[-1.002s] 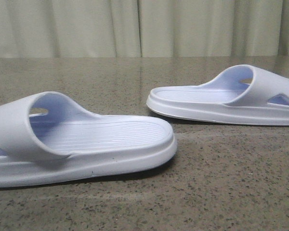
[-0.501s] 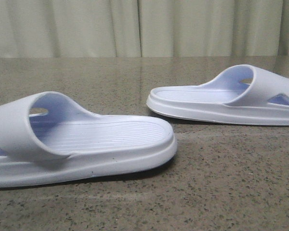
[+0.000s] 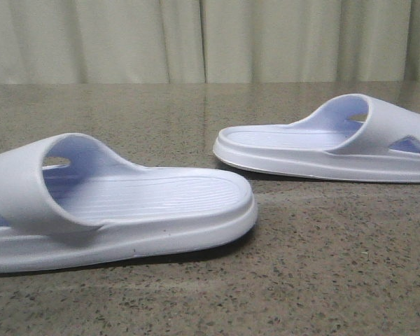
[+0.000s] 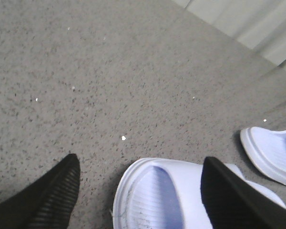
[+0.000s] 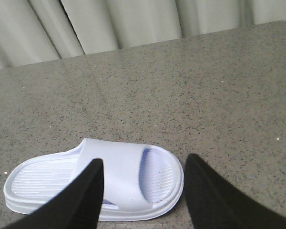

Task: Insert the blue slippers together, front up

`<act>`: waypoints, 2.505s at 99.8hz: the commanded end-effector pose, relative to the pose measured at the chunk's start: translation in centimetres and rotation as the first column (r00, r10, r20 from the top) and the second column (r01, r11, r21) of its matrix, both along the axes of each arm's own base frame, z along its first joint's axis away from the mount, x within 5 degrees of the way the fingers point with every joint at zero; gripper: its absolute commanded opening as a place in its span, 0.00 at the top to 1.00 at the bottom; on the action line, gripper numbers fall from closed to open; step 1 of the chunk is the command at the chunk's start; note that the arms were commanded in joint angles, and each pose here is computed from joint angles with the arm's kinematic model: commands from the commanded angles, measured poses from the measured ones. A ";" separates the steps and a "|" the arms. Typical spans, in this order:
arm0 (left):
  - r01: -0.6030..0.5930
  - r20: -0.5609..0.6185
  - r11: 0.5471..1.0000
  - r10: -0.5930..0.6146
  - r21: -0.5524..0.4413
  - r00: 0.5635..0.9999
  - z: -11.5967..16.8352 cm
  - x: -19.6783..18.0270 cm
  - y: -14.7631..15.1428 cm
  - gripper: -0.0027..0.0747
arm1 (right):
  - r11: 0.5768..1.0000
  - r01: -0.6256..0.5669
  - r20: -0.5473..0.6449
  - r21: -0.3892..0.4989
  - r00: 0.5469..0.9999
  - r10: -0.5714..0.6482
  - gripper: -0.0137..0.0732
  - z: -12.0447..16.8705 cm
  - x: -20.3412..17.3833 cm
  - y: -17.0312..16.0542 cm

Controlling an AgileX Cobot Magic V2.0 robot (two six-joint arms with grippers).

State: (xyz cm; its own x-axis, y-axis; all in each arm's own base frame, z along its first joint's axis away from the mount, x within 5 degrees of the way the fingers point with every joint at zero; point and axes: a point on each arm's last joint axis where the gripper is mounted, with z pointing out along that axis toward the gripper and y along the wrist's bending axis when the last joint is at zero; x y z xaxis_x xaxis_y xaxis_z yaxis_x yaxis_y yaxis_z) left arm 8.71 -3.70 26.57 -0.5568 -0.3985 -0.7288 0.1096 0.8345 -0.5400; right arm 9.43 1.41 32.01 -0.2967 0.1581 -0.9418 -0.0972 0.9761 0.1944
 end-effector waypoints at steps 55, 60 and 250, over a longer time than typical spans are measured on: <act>-0.051 -0.234 0.996 0.031 -0.078 0.972 -1.8 3.9 -1.1 0.35 | 1.000 0.013 0.085 0.016 0.996 -0.014 0.47 1.6 0.4 -0.1; -0.052 -0.242 0.995 0.031 -0.083 0.970 -1.9 4.0 -1.1 0.35 | 1.000 0.013 0.085 0.016 0.996 -0.014 0.47 1.6 0.4 -0.1; -0.004 -0.386 0.962 -0.106 -0.274 0.916 -2.6 4.4 -3.0 0.64 | 1.000 0.013 0.085 0.016 0.996 -0.014 0.47 1.6 0.4 -0.1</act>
